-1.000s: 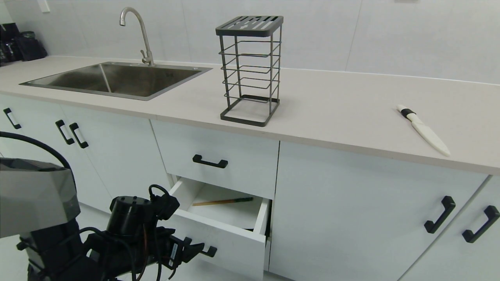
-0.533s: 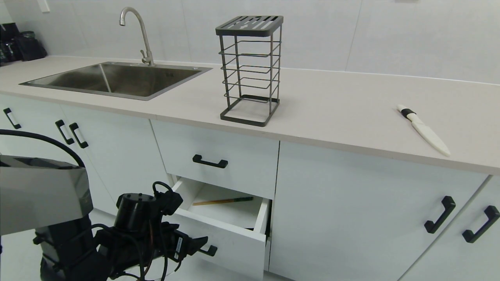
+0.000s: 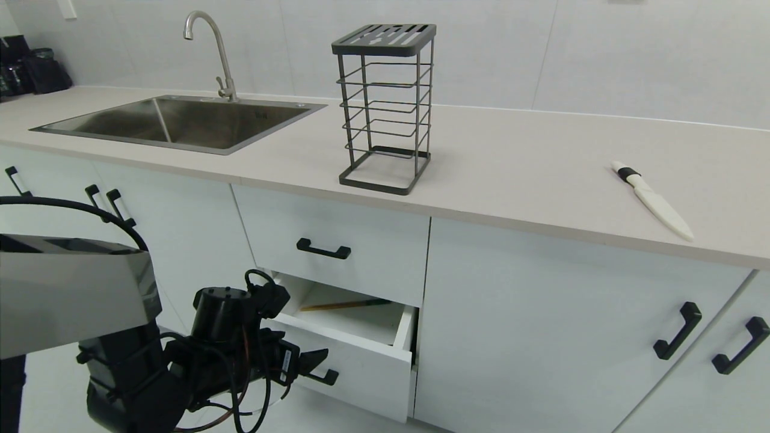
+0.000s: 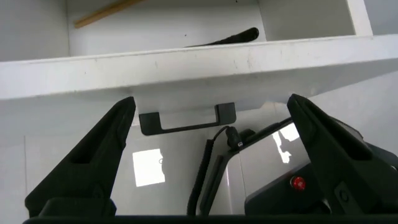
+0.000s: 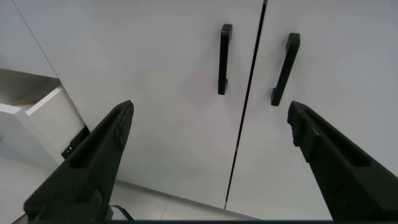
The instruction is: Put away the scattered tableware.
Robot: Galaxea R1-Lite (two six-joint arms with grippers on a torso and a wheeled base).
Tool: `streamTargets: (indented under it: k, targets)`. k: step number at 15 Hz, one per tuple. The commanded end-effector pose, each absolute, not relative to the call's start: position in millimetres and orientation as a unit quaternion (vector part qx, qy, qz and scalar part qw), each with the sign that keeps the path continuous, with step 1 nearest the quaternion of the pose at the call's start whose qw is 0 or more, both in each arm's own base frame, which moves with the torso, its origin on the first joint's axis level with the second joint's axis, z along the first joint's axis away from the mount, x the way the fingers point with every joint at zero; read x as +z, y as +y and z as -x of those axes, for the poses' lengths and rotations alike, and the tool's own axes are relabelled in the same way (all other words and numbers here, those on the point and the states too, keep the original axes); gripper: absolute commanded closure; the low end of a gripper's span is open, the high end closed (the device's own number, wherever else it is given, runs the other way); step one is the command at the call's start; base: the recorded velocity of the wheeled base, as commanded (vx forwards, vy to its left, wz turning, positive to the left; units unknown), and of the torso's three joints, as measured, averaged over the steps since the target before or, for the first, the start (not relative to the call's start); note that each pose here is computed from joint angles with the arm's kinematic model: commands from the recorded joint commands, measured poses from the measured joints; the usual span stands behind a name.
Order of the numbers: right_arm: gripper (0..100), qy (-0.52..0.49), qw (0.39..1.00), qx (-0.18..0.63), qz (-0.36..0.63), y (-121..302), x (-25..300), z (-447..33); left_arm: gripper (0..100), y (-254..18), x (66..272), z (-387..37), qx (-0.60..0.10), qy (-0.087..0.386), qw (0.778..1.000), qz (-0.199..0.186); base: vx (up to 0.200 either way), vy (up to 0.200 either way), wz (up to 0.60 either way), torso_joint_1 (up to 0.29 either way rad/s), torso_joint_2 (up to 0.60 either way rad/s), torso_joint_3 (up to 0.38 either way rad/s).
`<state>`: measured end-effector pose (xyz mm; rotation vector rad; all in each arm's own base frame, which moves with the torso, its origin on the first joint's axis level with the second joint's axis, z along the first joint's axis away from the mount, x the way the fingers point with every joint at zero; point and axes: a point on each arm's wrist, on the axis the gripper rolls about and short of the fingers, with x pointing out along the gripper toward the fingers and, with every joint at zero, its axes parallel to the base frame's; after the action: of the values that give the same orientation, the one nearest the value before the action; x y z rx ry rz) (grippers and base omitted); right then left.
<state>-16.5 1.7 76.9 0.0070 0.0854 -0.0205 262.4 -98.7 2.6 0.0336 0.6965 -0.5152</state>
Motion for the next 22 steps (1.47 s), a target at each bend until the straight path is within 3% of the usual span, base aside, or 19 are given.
streamTargets:
  k: [1, 22]
  targets:
    - [0, 0.044, 0.999, -0.01, -0.004, 1.7, 76.8, 16.3, 0, -99.2, 0.5, -266.7, -0.248, 0.335, 0.909, -0.015, 0.0, 0.0, 0.0, 0.0, 0.0, 0.0]
    - [0, 0.044, 0.999, -0.01, -0.004, 1.7, 76.8, 16.3, 0, -106.7, -13.4, -328.9, -0.235, 0.28, 0.931, -0.004, 0.0, 0.0, 0.0, 0.0, 0.0, 0.0]
